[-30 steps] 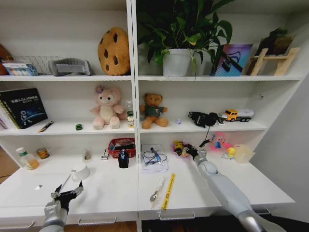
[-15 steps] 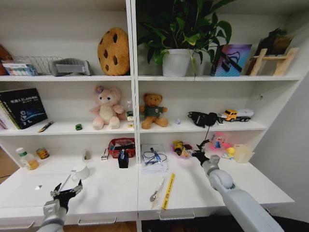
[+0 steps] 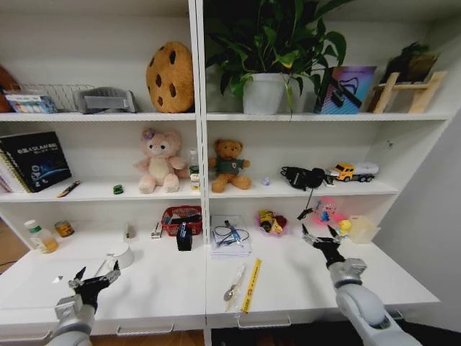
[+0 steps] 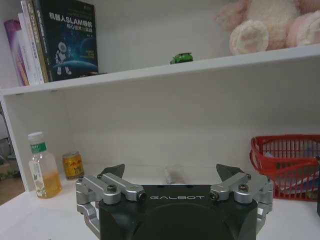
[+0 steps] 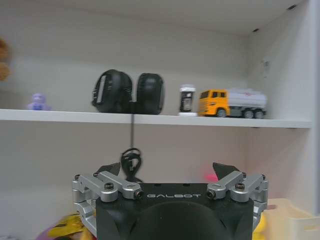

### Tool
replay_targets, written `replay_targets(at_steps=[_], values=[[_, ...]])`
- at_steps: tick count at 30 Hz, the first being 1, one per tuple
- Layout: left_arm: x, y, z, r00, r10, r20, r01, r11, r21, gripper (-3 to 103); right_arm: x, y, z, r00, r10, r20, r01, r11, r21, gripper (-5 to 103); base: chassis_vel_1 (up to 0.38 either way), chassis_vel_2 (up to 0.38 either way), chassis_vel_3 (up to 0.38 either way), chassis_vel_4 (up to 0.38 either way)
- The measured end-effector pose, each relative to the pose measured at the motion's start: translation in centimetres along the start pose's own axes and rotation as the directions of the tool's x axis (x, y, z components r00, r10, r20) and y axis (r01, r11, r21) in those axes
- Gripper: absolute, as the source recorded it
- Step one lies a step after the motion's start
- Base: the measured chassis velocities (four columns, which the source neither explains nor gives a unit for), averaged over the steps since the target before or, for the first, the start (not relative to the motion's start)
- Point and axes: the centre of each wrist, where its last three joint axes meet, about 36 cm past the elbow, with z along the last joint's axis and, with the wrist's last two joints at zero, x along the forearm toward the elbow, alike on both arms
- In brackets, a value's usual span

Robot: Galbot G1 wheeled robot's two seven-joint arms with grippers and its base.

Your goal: Organize the objects on the table.

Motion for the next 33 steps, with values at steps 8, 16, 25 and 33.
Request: replay_targets(at_steps=[8, 16, 25, 33], values=[[1.6, -0.5, -1.0, 0.999, 0.013, 0.039, -0.013, 1.0, -0.006, 100, 3.7, -2.7, 0.7, 0.998, 0.068, 0.009, -0.068, 0.997, 0.026, 100, 0.0, 0.0, 0.0, 0.0], [2.3, -0.7, -0.8, 0.999, 0.015, 0.043, -0.014, 1.0, -0.024, 100, 4.7, -2.3, 1.3, 1.0, 0.025, 0.009, -0.025, 0.999, 0.031, 100, 0.0, 0.0, 0.0, 0.0], [3.2, -0.8, 0.1, 0.999, 0.026, 0.029, -0.025, 0.998, -0.06, 100, 3.8, -0.8, 0.8, 0.999, 0.022, 0.024, -0.022, 1.0, 0.002, 100, 0.0, 0.0, 0.0, 0.0], [3.4, -1.0, 1.0, 0.999, 0.031, 0.022, -0.029, 0.997, -0.07, 100, 2.7, 0.1, 0.6, 0.999, 0.019, 0.027, -0.019, 1.0, -0.009, 100, 0.06, 0.067, -0.07, -0.061]])
